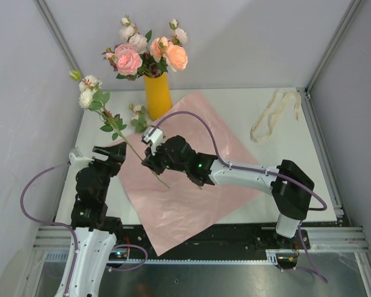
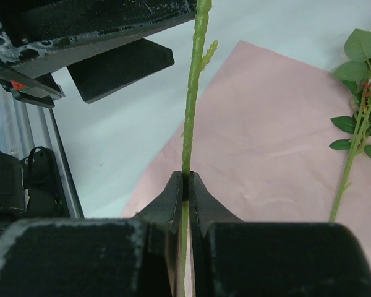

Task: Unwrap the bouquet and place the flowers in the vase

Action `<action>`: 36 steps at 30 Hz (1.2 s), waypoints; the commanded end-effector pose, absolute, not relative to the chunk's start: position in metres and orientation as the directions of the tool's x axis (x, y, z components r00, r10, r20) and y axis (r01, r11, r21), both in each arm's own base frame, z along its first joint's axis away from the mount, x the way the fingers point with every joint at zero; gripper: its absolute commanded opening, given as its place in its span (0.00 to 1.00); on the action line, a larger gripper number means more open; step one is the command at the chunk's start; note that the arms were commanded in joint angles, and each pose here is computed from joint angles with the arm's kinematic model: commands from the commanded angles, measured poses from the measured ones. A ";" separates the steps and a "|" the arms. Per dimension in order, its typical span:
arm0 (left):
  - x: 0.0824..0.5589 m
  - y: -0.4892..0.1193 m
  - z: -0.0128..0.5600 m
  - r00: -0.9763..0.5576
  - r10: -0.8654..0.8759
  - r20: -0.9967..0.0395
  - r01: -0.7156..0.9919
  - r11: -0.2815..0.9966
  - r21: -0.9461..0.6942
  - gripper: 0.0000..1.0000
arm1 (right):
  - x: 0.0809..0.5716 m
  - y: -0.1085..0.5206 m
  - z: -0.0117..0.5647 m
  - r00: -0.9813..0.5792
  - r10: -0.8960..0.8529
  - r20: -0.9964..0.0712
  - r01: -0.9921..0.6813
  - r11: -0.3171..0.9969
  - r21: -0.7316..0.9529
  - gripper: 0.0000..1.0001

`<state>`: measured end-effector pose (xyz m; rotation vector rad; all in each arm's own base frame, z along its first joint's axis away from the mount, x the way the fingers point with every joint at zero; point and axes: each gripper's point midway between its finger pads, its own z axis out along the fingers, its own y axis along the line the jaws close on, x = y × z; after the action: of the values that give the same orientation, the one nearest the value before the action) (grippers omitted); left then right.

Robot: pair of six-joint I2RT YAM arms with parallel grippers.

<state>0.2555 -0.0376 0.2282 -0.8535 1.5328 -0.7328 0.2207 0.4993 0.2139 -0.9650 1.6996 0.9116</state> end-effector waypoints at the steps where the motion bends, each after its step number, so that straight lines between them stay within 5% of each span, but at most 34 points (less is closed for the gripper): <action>1: 0.252 -0.032 0.239 -0.022 -0.848 -0.529 -0.117 0.528 -0.841 0.93 | 0.215 0.499 0.252 -0.225 -0.103 -0.969 -0.907 0.386 0.169 0.00; 6: 0.251 -0.029 0.238 -0.014 -0.849 -0.528 -0.138 0.525 -0.840 0.99 | 0.221 0.498 0.255 -0.253 -0.080 -0.964 -0.897 0.392 0.203 0.00; 25: 0.251 -0.034 0.262 -0.028 -0.791 -0.611 -0.065 0.611 -0.789 1.00 | 0.225 0.499 0.248 -0.289 -0.077 -0.954 -0.898 0.367 0.243 0.00; 32: 0.263 -0.062 0.277 -0.139 -0.758 -0.638 0.058 0.636 -0.769 0.90 | 0.212 0.506 0.242 -0.281 -0.102 -0.954 -0.914 0.331 0.234 0.00; 36: 0.273 -0.067 0.279 -0.156 -0.745 -0.648 0.087 0.643 -0.761 0.73 | 0.204 0.508 0.238 -0.280 -0.119 -0.952 -0.919 0.320 0.230 0.00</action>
<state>0.2673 -0.0555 0.2472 -0.6975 1.6199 -0.7470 0.2150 0.5009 0.2190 -0.9439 1.7277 1.0298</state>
